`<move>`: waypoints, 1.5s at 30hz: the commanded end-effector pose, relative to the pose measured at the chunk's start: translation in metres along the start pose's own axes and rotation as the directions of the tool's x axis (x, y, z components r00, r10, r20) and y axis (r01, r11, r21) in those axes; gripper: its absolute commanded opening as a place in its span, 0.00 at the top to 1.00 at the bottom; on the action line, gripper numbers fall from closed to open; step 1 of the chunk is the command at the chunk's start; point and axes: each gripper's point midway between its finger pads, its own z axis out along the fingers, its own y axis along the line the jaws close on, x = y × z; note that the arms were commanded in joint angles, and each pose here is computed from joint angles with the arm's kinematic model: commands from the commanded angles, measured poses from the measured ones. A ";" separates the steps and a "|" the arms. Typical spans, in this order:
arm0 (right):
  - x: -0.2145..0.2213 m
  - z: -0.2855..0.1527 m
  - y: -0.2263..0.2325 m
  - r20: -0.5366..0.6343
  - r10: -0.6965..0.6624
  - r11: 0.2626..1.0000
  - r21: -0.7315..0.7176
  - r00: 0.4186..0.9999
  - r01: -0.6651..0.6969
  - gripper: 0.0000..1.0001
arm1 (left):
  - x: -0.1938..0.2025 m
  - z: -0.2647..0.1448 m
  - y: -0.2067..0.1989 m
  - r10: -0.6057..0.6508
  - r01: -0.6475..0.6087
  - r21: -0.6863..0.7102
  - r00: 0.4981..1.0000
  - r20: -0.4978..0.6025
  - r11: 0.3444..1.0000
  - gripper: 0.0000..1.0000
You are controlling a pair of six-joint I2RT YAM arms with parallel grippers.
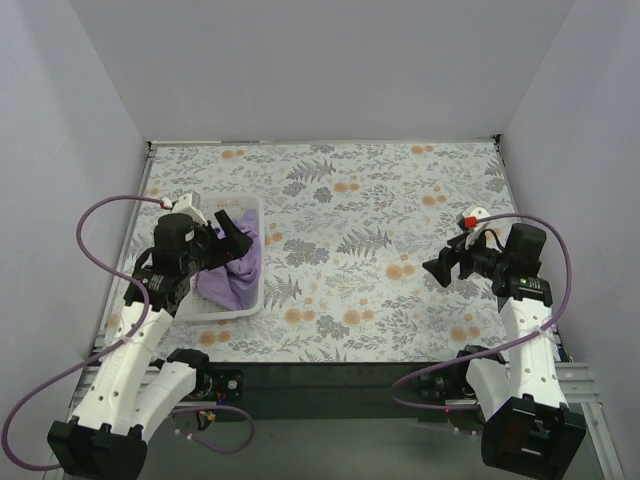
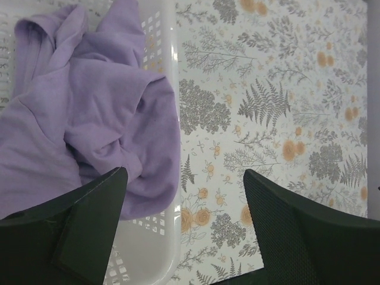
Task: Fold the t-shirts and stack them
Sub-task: Grab the tshirt from the pile, then move the tshirt to the center of the board
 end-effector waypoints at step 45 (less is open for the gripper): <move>0.011 -0.005 0.006 0.049 -0.011 0.998 -0.059 0.999 0.014 0.02 | -0.243 -0.188 -0.353 -0.094 -0.310 0.842 0.917 0.387 0.442 1.00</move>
